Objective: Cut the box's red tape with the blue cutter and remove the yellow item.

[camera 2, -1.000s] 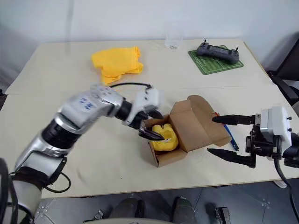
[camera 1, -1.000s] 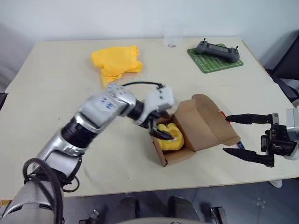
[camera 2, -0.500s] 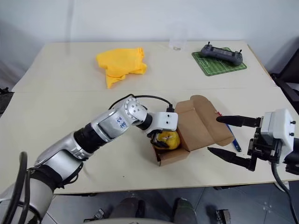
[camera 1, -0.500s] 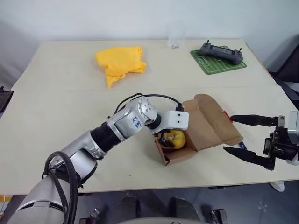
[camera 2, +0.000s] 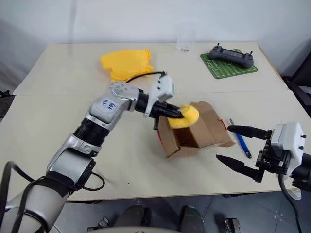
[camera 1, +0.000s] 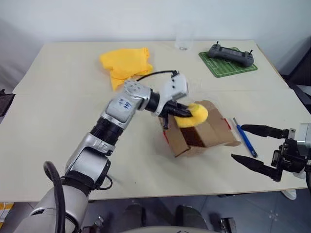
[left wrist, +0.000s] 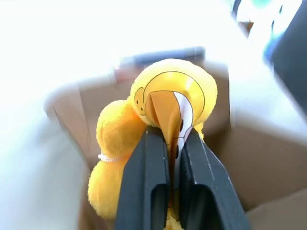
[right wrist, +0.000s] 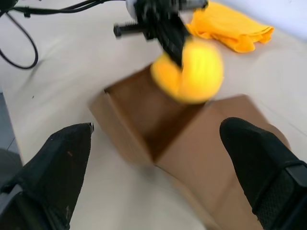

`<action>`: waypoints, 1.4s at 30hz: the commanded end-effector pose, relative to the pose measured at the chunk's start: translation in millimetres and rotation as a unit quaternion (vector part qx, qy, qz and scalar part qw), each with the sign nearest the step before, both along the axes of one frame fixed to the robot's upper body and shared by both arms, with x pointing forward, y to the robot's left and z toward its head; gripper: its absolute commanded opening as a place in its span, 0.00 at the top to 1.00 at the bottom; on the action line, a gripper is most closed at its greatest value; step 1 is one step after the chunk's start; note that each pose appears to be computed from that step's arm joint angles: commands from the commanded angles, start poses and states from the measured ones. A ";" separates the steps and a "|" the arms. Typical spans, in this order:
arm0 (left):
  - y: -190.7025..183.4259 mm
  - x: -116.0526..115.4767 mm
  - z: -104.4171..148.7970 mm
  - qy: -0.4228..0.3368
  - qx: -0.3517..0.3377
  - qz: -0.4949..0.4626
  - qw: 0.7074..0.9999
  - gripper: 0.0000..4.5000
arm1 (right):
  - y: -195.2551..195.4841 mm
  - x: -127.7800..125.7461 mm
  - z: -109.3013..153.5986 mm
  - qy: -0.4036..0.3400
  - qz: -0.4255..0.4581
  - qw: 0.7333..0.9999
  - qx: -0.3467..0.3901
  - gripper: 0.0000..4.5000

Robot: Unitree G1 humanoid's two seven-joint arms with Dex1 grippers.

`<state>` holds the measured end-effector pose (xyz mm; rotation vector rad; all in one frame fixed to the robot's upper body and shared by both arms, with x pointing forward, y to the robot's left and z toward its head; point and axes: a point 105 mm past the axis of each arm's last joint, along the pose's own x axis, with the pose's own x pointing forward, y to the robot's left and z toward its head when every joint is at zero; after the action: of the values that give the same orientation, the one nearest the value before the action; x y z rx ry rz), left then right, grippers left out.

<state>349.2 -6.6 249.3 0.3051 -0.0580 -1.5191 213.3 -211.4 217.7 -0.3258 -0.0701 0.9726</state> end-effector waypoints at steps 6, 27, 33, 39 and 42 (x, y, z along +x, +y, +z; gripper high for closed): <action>151.5 8.4 45.3 -0.014 -0.197 0.207 0.958 1.00 | 44.4 9.2 3.4 -0.032 0.089 0.993 0.074 0.00; 298.8 -69.6 -84.8 0.013 -0.022 0.433 0.901 0.53 | 75.2 39.3 -0.3 -0.108 0.173 0.977 0.058 0.00; 331.4 -97.8 -70.0 0.018 -0.047 0.454 0.890 0.47 | 47.5 48.9 3.3 -0.127 0.123 0.983 0.042 0.00; 353.9 -129.4 -63.0 0.016 -0.057 0.496 0.867 0.47 | 23.2 54.6 3.6 -0.110 0.093 0.989 0.033 0.00; 334.5 -119.1 -70.4 0.022 -0.081 0.485 0.870 0.39 | 15.1 62.3 0.2 -0.112 0.075 0.991 0.027 0.00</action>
<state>224.7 343.3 172.9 0.1215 0.0516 -0.4728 274.4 -189.5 208.3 -0.3497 -0.2884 1.1102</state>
